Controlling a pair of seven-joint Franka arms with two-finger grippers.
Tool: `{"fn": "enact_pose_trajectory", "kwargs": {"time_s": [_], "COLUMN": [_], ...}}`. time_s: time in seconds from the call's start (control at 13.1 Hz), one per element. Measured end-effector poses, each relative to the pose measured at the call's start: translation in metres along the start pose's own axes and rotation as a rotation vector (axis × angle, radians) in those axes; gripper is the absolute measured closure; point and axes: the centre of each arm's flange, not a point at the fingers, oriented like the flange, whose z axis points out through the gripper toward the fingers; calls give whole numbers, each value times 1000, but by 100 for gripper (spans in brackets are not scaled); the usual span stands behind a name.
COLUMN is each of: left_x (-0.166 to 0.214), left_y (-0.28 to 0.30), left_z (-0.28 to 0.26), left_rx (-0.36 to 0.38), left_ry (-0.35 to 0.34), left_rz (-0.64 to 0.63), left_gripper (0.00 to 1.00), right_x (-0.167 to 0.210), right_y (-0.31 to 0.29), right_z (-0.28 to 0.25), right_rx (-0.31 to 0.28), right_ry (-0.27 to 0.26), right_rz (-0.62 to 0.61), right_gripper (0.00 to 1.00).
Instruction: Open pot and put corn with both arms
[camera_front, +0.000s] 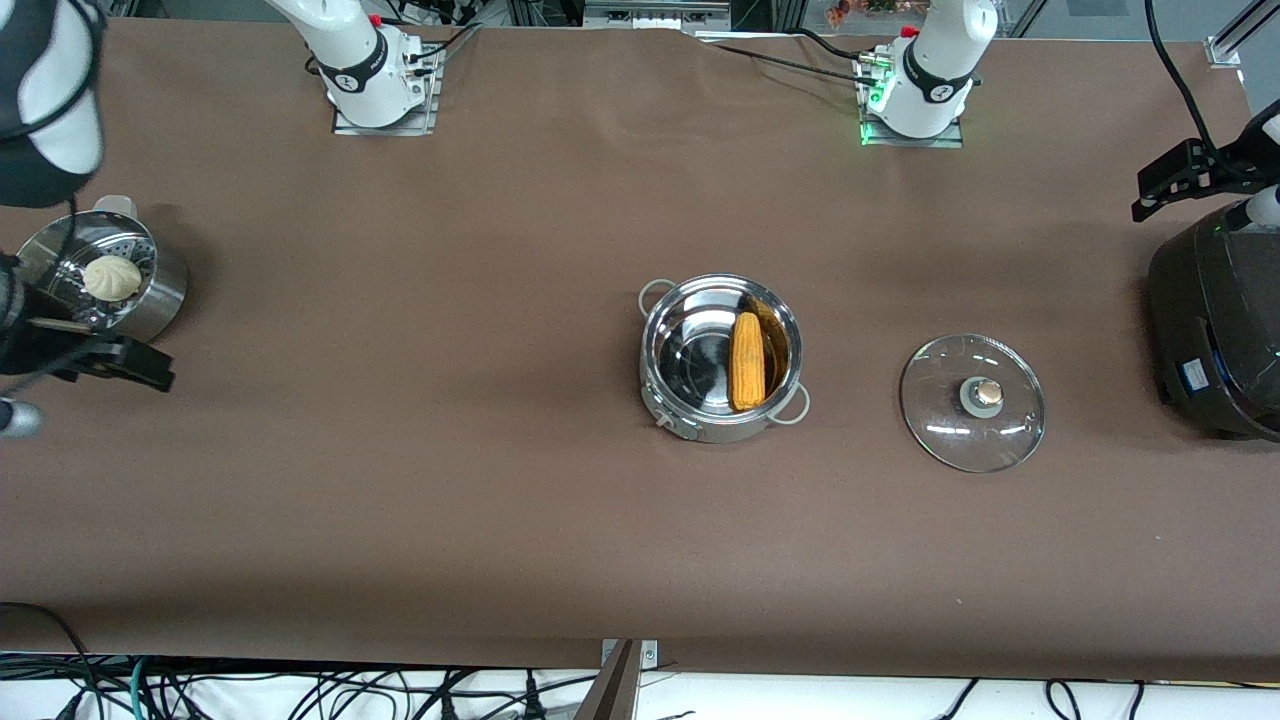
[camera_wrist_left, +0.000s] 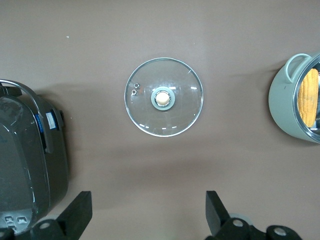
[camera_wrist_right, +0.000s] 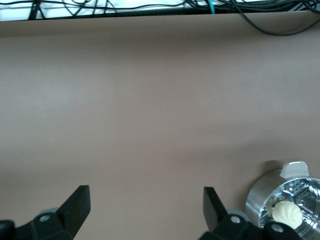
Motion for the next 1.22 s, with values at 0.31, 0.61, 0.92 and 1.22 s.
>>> {"fn": "enact_pose_trajectory", "kwargs": {"time_s": [0.31, 0.61, 0.92, 1.22], "left_x": [0, 0, -1, -1], "left_y": [0, 0, 0, 0], "left_z": [0, 1, 1, 1], "left_rx": [0, -1, -2, -2], "left_ry": [-1, -8, -13, -13], "left_rz": [-1, -1, -2, -2], "left_gripper": [0, 0, 0, 0], "right_x": [-28, -70, -102, -103], "right_y": [25, 46, 46, 38], "right_z": [9, -20, -40, -39], "right_rx": [21, 108, 72, 38], "right_ry": [-29, -45, -60, -62], "right_rz": [23, 56, 30, 0], "right_gripper": [0, 0, 0, 0]}}
